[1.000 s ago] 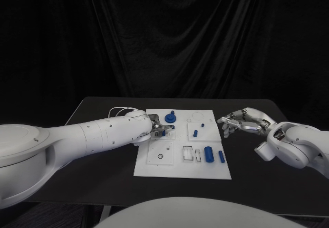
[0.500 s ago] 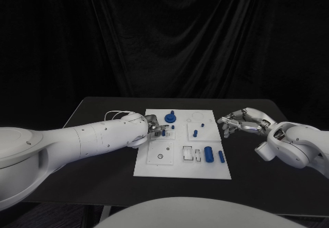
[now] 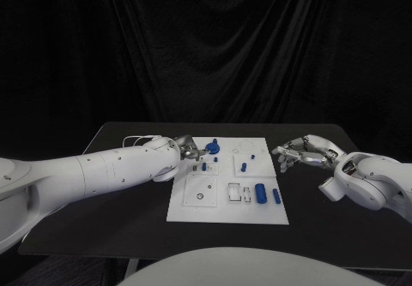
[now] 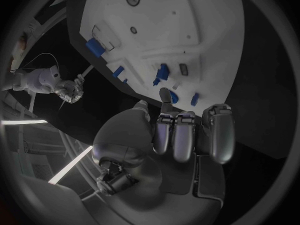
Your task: Assemble the parts on the task board
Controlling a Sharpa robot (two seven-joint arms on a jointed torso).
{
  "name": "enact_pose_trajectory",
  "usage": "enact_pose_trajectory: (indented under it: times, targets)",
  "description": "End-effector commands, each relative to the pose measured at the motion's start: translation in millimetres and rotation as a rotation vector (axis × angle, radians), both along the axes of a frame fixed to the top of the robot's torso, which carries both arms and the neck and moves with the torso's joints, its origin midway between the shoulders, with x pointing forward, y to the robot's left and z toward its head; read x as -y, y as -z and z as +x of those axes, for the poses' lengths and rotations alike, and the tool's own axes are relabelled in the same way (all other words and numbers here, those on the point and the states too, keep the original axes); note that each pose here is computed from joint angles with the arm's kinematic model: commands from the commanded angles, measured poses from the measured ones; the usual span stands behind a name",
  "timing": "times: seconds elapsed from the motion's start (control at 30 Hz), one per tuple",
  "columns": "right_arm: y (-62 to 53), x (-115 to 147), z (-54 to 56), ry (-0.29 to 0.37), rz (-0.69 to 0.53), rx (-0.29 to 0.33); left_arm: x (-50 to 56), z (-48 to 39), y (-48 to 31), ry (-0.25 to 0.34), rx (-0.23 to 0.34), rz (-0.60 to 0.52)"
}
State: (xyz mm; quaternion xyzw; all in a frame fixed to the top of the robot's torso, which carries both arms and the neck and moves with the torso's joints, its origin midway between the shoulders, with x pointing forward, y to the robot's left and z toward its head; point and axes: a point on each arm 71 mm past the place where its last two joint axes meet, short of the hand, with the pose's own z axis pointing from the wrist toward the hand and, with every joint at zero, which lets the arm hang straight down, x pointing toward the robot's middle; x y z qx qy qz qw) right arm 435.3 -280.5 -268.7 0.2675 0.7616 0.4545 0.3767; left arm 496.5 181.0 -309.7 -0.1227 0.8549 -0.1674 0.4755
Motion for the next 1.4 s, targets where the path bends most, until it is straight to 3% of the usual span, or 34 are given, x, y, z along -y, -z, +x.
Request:
enact_pose_trajectory:
  times: [0.03, 0.13, 0.23, 0.3, 0.43, 0.53, 0.7, 0.9, 1.07, 1.23, 1.4]
  targets:
    - [1.7, 1.2, -1.1, -0.001, -0.007, -0.013, 4.7, 7.7, -23.8, 0.017, 0.088, -0.053]
    - [1.7, 1.1, -1.0, 0.0, -0.007, -0.012, 6.1, 13.2, -38.3, 0.045, 0.068, -0.034]
    - [1.6, 0.4, -0.9, -0.001, -0.006, -0.011, 8.2, 17.8, -49.0, 0.085, 0.002, 0.013]
    - [1.2, -0.5, -0.9, -0.002, -0.003, -0.007, 11.1, 20.1, -53.3, 0.14, -0.095, 0.068]
    - [-2.0, -2.0, -0.8, 0.002, 0.013, 0.032, 17.0, 22.9, -55.3, 0.211, -0.221, 0.124]
    - [-6.1, -2.4, -0.7, 0.011, 0.031, 0.084, 20.6, 26.0, -55.6, 0.247, -0.269, 0.141]
    - [-11.1, -1.7, -0.5, 0.023, 0.05, 0.149, 24.3, 30.5, -56.0, 0.285, -0.298, 0.14]
    - [-13.3, -1.5, -0.3, 0.028, 0.057, 0.178, 32.1, 31.2, -57.4, 0.381, -0.312, 0.08]
    - [-13.6, -2.7, -0.4, 0.026, 0.06, 0.182, 31.7, 33.9, -55.3, 0.377, -0.352, 0.115]
    - [-13.3, -3.3, -0.8, 0.023, 0.06, 0.175, 27.4, 39.5, -55.5, 0.315, -0.334, 0.146]
    - [-12.0, -4.6, 0.2, 0.018, 0.058, 0.163, 23.5, 40.9, -53.0, 0.27, -0.367, 0.206]
